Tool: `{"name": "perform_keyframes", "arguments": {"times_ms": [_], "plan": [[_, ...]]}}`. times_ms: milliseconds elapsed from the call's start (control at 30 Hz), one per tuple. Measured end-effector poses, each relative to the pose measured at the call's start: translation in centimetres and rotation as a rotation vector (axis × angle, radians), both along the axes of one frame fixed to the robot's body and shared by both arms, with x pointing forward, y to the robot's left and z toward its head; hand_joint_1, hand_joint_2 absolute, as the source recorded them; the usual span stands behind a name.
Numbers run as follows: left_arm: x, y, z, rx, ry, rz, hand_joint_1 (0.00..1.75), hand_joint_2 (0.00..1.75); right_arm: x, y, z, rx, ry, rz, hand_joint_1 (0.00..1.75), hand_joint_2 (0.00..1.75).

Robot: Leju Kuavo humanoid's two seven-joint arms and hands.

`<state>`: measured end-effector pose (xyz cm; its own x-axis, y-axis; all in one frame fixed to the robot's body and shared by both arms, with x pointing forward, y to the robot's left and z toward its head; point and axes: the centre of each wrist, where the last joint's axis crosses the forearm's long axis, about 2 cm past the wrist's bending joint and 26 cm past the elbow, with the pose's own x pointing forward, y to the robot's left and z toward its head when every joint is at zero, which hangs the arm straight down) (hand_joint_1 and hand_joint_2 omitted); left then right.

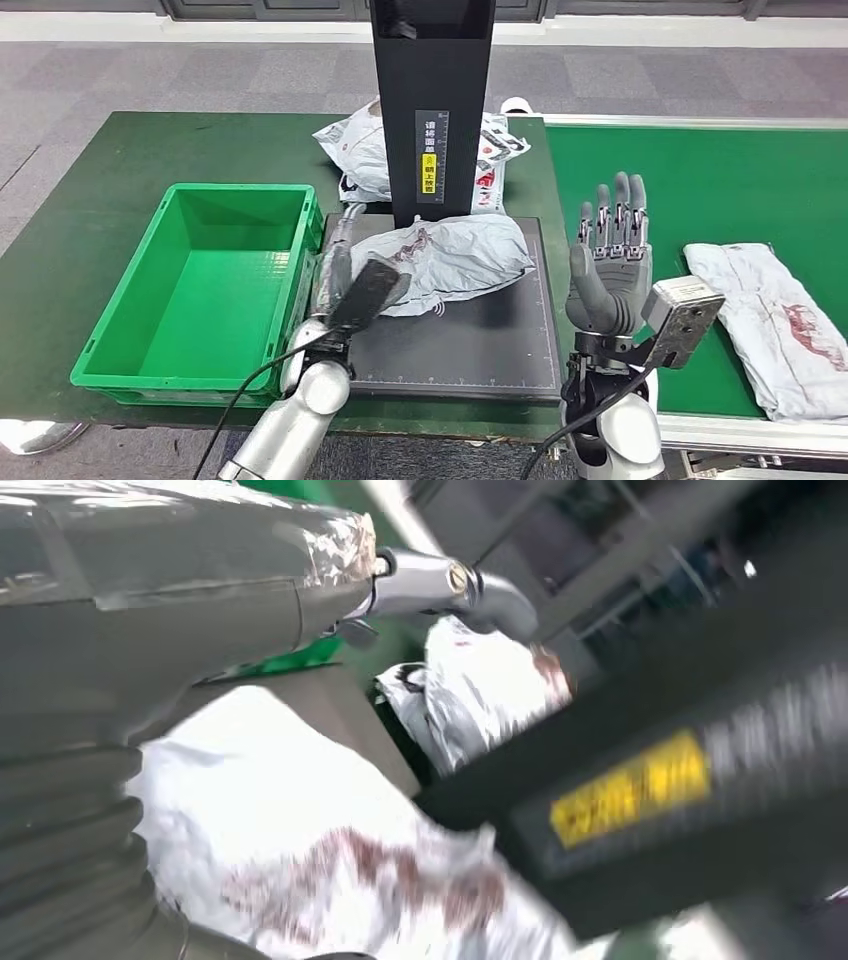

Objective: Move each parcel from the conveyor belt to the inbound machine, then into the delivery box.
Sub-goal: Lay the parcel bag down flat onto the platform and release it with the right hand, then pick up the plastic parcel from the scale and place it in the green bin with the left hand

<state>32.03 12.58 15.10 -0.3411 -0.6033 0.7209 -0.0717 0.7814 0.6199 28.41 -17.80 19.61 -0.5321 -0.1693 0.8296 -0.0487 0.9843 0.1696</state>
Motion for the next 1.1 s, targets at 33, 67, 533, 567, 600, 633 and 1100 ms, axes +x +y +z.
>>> {"name": "perform_keyframes", "arguments": {"times_ms": [33, 67, 533, 567, 600, 633, 1100], "plan": [[0.3, -0.5, 0.3, 0.063, 0.007, -0.011, 0.0, 1.75, 0.1, 0.1, -0.1, 0.001, 0.002, 0.003, 0.0, 1.75], [0.5, -1.0, 0.6, 0.112, 0.011, -0.022, 0.0, 1.75, 0.2, 0.1, -0.2, 0.0, 0.004, 0.005, 0.0, 1.75], [4.1, -5.8, 2.4, 0.707, 0.129, -0.184, 0.0, 1.75, 1.3, 1.5, -1.7, -0.002, 0.028, 0.092, 0.0, 1.75], [4.3, -5.9, 2.4, 0.738, 0.148, -0.199, 0.0, 1.75, 1.3, 1.6, -1.8, 0.001, 0.029, 0.104, 0.0, 1.75], [4.6, -6.0, 2.2, 0.784, 0.176, -0.22, 0.0, 1.75, 1.4, 1.6, -1.9, 0.005, 0.03, 0.118, 0.0, 1.75], [4.8, -6.1, 2.0, 0.835, 0.209, -0.242, 0.0, 1.75, 1.4, 1.7, -2.0, 0.008, 0.03, 0.13, 0.0, 1.75], [7.4, -3.8, 0.0, 1.156, 0.469, -0.255, 1.75, 1.75, 2.0, 2.6, -2.6, 0.042, 0.058, 0.193, 0.0, 1.75]]}}
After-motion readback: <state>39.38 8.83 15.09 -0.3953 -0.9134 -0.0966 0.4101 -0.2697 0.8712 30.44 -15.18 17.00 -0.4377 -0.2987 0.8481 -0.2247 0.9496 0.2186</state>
